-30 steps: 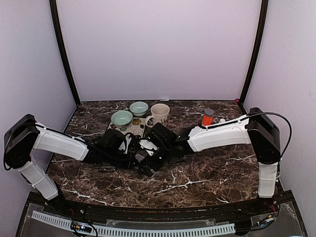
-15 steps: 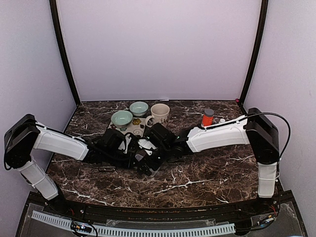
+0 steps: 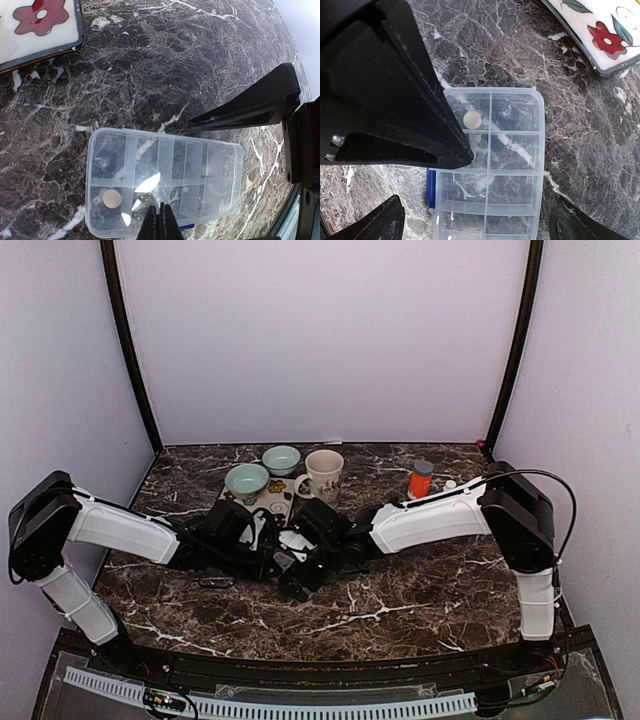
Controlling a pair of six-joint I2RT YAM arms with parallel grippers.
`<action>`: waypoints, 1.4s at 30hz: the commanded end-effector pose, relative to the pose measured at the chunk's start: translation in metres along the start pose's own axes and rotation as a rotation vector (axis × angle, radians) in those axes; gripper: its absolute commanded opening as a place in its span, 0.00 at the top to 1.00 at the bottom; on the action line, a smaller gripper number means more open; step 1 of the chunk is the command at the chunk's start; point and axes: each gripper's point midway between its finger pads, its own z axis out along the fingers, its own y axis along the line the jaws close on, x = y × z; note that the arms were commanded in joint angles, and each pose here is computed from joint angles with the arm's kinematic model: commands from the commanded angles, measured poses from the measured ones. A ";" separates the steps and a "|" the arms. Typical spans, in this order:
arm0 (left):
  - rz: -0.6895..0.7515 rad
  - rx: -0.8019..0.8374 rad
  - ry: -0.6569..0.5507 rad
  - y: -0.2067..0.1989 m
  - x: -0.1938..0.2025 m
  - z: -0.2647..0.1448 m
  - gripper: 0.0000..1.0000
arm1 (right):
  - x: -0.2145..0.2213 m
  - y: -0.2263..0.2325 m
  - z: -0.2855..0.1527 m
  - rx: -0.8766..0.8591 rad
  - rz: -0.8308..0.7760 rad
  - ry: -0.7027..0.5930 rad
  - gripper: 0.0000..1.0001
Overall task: Sort the pills into containers
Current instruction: Close the lid of the pill container.
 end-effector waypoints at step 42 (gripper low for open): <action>-0.108 -0.031 0.082 0.030 0.046 -0.002 1.00 | 0.003 -0.003 0.028 0.022 0.039 -0.021 0.00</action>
